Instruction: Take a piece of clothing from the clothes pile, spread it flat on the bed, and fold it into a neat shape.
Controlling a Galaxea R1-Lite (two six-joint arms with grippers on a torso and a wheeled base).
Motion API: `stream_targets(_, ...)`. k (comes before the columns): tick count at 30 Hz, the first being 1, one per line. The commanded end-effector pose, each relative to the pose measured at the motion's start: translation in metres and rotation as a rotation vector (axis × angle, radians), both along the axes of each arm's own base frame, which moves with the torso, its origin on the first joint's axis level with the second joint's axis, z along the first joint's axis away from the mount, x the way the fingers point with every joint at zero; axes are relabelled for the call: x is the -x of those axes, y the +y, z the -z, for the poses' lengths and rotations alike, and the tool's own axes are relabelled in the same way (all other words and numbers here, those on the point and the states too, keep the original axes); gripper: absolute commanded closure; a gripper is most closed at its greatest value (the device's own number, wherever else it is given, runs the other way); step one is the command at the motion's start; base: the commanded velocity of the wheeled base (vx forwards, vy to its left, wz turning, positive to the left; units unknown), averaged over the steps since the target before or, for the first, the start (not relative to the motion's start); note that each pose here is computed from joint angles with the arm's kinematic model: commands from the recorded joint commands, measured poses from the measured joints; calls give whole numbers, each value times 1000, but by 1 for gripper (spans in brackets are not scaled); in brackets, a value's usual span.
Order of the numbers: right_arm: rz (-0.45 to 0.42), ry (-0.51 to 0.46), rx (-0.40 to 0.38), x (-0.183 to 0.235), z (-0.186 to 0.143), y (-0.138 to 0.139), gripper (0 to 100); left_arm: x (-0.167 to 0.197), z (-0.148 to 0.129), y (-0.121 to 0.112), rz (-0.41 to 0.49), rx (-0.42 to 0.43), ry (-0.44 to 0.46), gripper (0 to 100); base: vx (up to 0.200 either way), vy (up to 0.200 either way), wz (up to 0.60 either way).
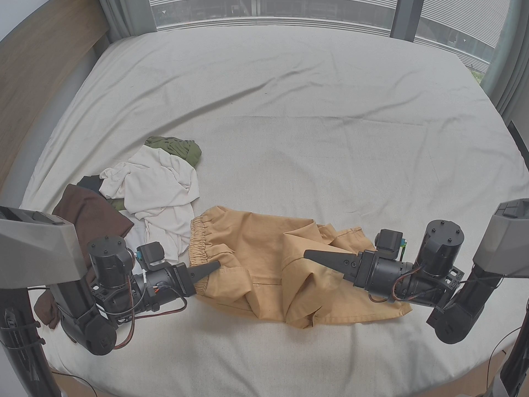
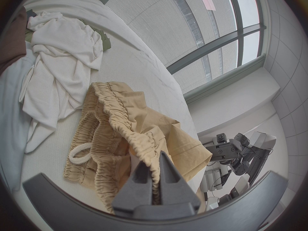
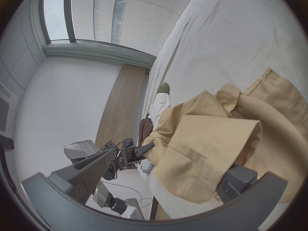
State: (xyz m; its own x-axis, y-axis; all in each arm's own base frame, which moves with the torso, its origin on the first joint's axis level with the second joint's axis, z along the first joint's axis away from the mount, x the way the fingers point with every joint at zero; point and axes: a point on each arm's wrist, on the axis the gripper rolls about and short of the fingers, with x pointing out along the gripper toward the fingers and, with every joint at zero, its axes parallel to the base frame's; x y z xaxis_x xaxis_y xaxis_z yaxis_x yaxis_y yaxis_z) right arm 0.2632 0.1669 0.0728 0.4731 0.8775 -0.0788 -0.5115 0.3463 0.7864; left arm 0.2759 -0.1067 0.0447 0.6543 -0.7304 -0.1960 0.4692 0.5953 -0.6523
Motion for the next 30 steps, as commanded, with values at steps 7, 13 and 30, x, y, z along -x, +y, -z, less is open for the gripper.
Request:
stream_targets(7,-6,2,2,-2,3,5,0,0,0,0,0,2,-3,100,0,0,0)
stream_targets(13,34,1,8,-5,6,6,100,0,0,0,0,2,-3,100,0,0,0)
stream_targets(30,42,-102,-54,9,-35,-7,100,-2,-13,-1,-5,18,-50,100,0,0,0)
